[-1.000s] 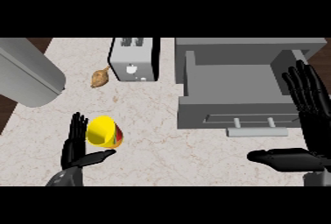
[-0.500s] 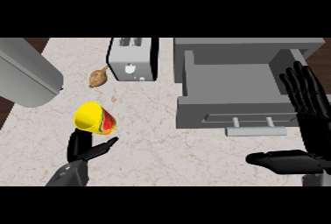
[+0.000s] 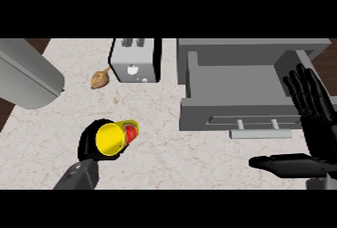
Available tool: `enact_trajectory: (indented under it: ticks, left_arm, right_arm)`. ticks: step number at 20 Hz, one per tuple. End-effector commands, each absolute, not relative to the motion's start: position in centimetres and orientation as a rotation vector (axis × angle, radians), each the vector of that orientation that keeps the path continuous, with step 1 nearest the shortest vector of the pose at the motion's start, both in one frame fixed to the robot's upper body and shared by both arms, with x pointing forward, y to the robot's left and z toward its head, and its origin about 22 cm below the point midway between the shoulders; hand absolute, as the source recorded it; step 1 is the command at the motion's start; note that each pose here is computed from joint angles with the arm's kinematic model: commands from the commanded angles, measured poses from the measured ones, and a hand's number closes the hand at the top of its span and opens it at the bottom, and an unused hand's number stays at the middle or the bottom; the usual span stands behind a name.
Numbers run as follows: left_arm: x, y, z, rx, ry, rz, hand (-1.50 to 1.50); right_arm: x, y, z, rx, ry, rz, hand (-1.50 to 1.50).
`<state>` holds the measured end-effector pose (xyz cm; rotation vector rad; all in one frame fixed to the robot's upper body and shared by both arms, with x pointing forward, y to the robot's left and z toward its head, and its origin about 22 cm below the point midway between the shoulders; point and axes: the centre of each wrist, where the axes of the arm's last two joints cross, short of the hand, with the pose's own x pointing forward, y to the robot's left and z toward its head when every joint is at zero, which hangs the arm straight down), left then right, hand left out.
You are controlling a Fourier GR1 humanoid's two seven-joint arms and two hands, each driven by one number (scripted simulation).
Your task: Pick up the cup, place it into the drawer and close the drawer
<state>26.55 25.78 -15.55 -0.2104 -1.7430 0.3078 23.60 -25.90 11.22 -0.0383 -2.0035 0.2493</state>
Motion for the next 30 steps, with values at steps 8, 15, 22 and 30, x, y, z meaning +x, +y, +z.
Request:
enact_trajectory:
  ticks: [8,15,22,30]
  left_arm:
    - [27.9,30.8,-13.3,-0.256,-1.976,0.379,1.5]
    - [30.5,32.0,-10.2,-0.254,-2.11,0.354,1.5]
    - [34.5,25.9,-5.9,-0.402,-2.112,0.184,1.5]
    - [38.9,18.8,4.3,-0.394,-2.163,0.006,1.5]
  right_arm:
    - [23.8,-28.3,10.9,-0.041,-2.014,0.264,-1.5]
    - [23.5,-27.6,11.9,-0.058,-2.002,0.25,-1.5]
    - [23.7,-29.2,10.4,-0.081,-1.979,0.232,-1.5]
    - [22.9,-27.1,10.7,-0.099,-1.981,0.225,-1.5]
